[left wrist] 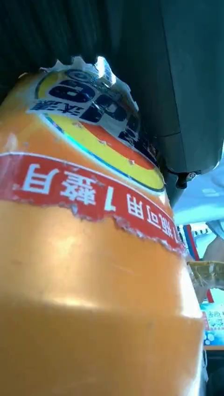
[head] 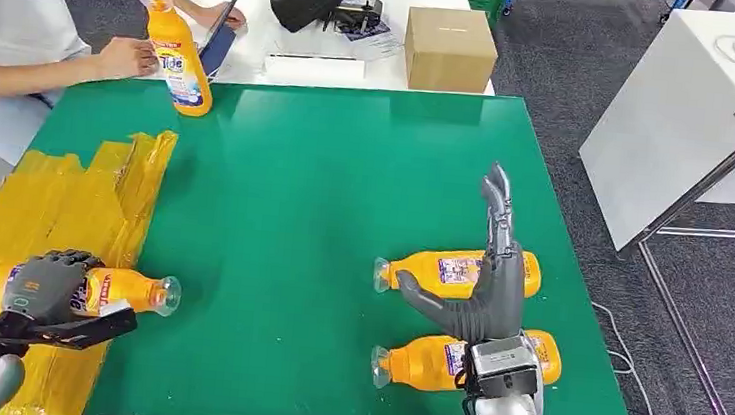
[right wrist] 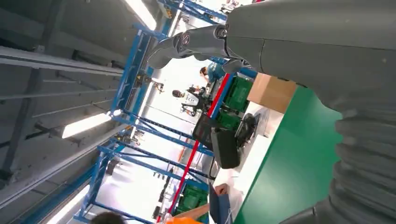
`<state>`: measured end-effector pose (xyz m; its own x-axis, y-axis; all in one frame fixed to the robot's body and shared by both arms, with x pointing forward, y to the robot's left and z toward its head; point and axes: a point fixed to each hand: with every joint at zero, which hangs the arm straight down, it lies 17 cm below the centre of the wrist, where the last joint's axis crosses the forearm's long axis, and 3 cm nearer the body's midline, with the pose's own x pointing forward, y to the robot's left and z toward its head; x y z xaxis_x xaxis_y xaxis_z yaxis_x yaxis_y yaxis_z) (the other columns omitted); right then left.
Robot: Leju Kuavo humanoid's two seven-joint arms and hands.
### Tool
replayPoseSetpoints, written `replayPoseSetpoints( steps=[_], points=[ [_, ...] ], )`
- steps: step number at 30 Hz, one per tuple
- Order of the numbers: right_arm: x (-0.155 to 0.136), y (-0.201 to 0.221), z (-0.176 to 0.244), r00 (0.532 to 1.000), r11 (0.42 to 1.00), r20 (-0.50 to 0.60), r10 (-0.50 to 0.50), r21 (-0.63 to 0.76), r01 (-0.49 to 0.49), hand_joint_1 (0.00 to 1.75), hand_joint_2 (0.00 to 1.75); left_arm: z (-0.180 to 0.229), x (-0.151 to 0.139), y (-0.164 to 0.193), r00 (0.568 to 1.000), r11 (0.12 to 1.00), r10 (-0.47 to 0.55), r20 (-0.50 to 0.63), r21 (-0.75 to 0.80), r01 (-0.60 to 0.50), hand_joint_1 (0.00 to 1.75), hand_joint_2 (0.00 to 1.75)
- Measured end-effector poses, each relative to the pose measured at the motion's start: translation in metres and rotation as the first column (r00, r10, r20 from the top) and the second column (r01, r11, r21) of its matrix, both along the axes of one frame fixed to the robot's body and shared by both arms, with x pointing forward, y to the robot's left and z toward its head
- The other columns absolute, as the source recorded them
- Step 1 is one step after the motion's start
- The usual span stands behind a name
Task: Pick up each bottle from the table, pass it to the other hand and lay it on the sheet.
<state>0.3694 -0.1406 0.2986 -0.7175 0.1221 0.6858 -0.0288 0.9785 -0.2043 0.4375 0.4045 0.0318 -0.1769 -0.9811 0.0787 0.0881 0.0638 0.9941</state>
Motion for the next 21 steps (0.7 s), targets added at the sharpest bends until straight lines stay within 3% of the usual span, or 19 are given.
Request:
replayPoseSetpoints(
  steps=[1,2,12,21],
  points=[
    [0.000,0.000,0.000,1.000,1.000,0.000,0.000,0.000,0.000,0.00,1.75,0.000,0.000,0.000,1.000,1.000,0.000,-0.001,-0.002,0.000,1.29,1.75],
    [0.000,0.000,0.000,1.000,1.000,0.000,0.000,0.000,0.000,0.00,1.75,0.000,0.000,-0.001,1.000,1.000,0.000,-0.003,-0.009,0.000,0.02,1.75],
    [0.002,0.001,0.001,1.000,1.000,-0.007,0.001,-0.007,-0.001,0.00,1.75,-0.001,0.002,-0.013,0.998,0.998,0.038,0.046,-0.056,-0.035,0.00,1.75],
    [0.005,0.002,-0.003,1.000,1.000,-0.015,0.000,-0.015,0.000,0.00,1.75,0.035,-0.008,-0.054,0.962,0.979,0.001,0.271,-0.195,0.054,0.00,1.75]
  ],
)
